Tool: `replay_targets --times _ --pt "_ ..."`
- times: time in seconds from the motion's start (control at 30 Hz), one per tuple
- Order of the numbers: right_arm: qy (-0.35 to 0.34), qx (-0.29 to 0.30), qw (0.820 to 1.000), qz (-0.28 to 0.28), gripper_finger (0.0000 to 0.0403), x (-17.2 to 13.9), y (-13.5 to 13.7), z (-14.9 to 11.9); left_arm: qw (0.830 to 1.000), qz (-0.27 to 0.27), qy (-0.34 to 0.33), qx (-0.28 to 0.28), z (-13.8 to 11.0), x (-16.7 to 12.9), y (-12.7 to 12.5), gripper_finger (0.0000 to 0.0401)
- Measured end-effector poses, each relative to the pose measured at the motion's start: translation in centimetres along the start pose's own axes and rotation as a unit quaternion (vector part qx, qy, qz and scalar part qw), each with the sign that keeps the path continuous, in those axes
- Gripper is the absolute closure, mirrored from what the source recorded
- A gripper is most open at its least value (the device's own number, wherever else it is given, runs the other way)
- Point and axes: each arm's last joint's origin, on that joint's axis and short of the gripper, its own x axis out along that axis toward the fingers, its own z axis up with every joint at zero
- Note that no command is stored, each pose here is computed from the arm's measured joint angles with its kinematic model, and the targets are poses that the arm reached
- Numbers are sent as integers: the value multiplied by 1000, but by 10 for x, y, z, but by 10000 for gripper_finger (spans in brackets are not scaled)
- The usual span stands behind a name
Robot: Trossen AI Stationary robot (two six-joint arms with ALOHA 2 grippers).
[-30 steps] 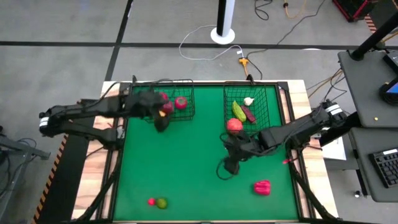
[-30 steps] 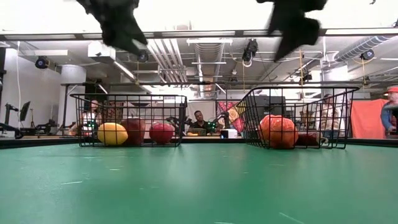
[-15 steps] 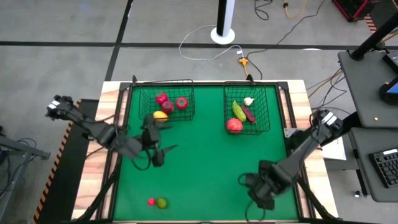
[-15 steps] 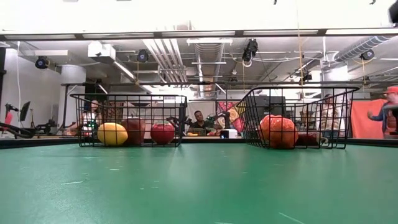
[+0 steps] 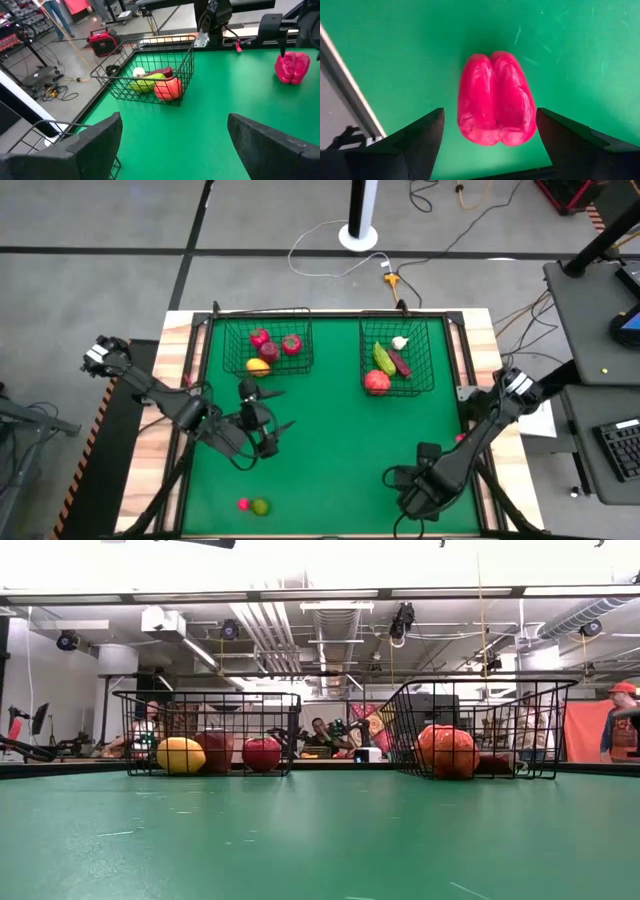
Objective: Sort produce into baskets
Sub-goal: Put the red bell pepper into the right wire basket
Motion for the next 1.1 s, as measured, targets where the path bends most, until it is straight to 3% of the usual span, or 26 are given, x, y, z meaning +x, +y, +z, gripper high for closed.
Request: replay_targets --times 0.47,0.67,0.83,0.93,1.1 --pt "55 -25 997 -39 99 40 -3 24 1000 0 -1 -2 0 0 0 60" --pt "73 -34 996 -40 122 49 -5 32 1000 0 0 -6 0 1 -1 60" --pt "82 -38 995 -31 164 48 -7 33 1000 0 2 -5 -1 1 -2 60" --pt "73 -35 996 -22 168 40 -10 34 1000 0 2 -5 -1 1 -2 60" --pt "-11 -3 1000 -10 166 6 -20 47 1000 0 2 -5 -1 1 -2 60"
